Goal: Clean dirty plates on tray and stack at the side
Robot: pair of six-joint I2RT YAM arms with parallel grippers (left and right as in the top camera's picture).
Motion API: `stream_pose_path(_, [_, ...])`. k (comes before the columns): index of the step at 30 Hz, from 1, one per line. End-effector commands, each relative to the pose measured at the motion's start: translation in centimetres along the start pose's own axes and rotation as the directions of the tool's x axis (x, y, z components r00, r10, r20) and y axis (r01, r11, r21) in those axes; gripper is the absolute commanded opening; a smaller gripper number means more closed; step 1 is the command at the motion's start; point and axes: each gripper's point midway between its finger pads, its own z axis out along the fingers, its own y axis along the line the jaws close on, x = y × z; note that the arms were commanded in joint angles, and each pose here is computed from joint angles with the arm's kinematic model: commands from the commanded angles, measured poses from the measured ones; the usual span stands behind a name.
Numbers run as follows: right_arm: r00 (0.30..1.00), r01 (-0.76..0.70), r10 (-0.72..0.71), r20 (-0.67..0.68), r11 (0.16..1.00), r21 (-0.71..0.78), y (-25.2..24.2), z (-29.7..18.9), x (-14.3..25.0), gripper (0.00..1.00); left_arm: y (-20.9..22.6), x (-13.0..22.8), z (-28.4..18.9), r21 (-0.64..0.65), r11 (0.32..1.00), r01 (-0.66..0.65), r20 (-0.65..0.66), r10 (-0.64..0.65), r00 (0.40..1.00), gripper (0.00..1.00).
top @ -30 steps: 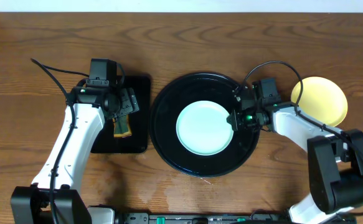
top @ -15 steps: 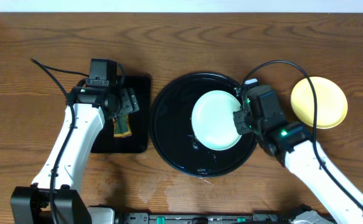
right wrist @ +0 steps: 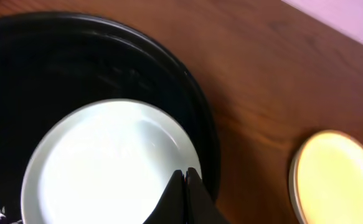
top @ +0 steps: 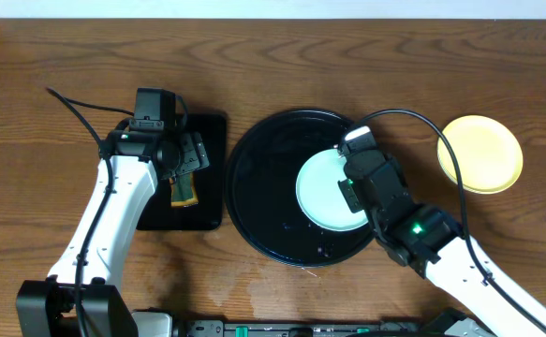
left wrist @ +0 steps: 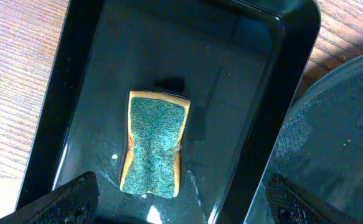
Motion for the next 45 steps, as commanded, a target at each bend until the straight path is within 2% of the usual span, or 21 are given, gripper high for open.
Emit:
stream_pose_path(1, [0.985, -0.150, 0.145, -0.094, 0.988, -0.044, -0.4, 1.2, 1.4, 0.06, -0.1, -0.5, -0.4, 0.006, 1.000, 0.002, 0.013, -0.002, 1.000, 0.87])
stream_pose_path(3, [0.957, -0.227, 0.197, -0.215, 0.966, -0.125, -0.1, 2.9, 3.6, 0.20, -0.1, -0.5, -0.4, 0.007, 1.000, 0.002, 0.012, -0.002, 1.000, 0.87])
stream_pose_path(5, [0.923, -0.299, 0.241, -0.300, 0.940, -0.165, -0.2, 4.4, 5.2, 0.28, -0.1, -0.5, -0.4, 0.006, 1.000, 0.002, 0.013, -0.002, 1.000, 0.87])
stream_pose_path(9, [0.830, -0.475, 0.342, -0.440, 0.846, -0.240, -0.7, 7.0, 7.7, 0.28, -0.1, -0.5, -0.4, 0.006, 1.000, 0.002, 0.013, -0.002, 1.000, 0.87])
stream_pose_path(14, [0.791, -0.571, 0.357, -0.496, 0.721, -0.392, -0.1, 8.3, 8.3, 0.29, -0.1, -0.5, -0.4, 0.006, 1.000, 0.002, 0.013, -0.002, 1.000, 0.87])
stream_pose_path(24, [0.722, -0.603, 0.352, -0.596, 0.742, -0.293, -0.2, 10.9, 12.4, 0.29, -0.1, -0.5, -0.4, 0.006, 1.000, 0.002, 0.013, -0.002, 1.000, 0.87])
stream_pose_path(26, [0.699, -0.625, 0.353, -0.622, 0.724, -0.292, 0.3, 11.1, 13.0, 0.22, -0.1, -0.5, -0.4, 0.007, 1.000, 0.002, 0.012, -0.002, 1.000, 0.87])
stream_pose_path(27, [0.711, -0.634, 0.331, -0.620, 0.682, -0.364, 1.3, 10.5, 12.2, 0.21, -0.1, -0.5, -0.4, 0.007, 1.000, 0.002, 0.012, -0.002, 1.000, 0.87])
stream_pose_path(29, [0.760, -0.612, 0.287, -0.583, 0.617, -0.494, 2.6, 9.5, 10.6, 0.26, -0.1, -0.5, -0.4, 0.007, 1.000, 0.002, 0.012, -0.002, 1.000, 0.87])
stream_pose_path(31, [0.790, -0.589, 0.284, -0.543, 0.595, -0.547, 2.8, 8.9, 9.2, 0.28, -0.1, -0.5, -0.4, 0.006, 1.000, 0.002, 0.013, -0.002, 1.000, 0.87])
stream_pose_path(35, [0.826, -0.540, 0.312, -0.470, 0.678, -0.498, 0.7, 8.3, 7.8, 0.29, -0.1, -0.5, -0.4, 0.006, 1.000, 0.002, 0.013, -0.002, 1.000, 0.87])
stream_pose_path(40, [0.803, -0.538, 0.422, -0.420, 0.817, -0.208, -4.4, 8.4, 8.2, 0.28, -0.1, -0.5, -0.4, 0.006, 1.000, 0.002, 0.013, -0.002, 1.000, 0.87])
stream_pose_path(45, [0.799, -0.527, 0.416, -0.433, 0.831, -0.175, -4.7, 8.8, 9.0, 0.29, -0.1, -0.5, -0.4, 0.006, 1.000, 0.002, 0.013, -0.002, 1.000, 0.87])
